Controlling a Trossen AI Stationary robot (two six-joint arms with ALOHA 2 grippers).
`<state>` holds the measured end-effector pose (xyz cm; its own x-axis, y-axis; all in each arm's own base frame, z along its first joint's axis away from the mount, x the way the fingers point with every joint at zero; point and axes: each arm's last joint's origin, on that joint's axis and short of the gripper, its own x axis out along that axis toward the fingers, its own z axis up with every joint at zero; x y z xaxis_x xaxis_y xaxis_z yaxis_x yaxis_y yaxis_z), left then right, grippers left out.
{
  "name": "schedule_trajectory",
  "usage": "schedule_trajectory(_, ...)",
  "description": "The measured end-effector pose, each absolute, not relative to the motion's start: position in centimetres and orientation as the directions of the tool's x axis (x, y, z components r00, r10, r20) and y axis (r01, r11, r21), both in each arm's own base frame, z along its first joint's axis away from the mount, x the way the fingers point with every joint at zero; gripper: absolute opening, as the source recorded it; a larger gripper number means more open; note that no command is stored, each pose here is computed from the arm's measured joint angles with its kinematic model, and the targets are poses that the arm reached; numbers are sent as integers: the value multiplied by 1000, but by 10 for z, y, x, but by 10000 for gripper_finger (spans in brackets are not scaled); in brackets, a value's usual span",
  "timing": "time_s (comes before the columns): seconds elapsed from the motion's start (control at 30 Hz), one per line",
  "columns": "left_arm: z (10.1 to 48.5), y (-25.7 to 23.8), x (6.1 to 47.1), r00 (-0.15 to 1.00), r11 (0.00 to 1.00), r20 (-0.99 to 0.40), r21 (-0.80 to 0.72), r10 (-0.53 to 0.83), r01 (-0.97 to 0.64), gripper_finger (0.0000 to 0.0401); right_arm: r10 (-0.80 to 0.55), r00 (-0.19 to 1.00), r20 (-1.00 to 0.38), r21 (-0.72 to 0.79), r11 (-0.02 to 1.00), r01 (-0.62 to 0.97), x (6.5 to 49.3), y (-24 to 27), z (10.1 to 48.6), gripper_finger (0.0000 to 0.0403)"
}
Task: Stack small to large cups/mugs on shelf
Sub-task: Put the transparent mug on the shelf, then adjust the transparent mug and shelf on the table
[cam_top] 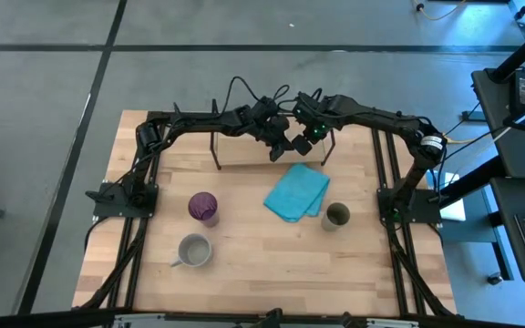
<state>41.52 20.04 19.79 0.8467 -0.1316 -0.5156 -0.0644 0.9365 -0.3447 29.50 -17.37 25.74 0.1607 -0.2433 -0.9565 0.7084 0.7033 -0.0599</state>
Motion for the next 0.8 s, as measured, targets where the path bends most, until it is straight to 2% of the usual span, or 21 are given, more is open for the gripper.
schedule_trajectory(0.1,194,200,419,857,936,-495,-350,-146,-43,11,-244,161,-956,-56,693,719,295,-174,258,17)
schedule_trajectory(0.37,177,200,418,818,915,-549,-397,-171,-75,12,-242,158,-957,-57,694,718,295,-173,258,17)
schedule_trajectory(0.8,216,197,406,841,923,-517,-381,-161,-58,12,-259,150,-954,-75,691,719,294,-174,258,17)
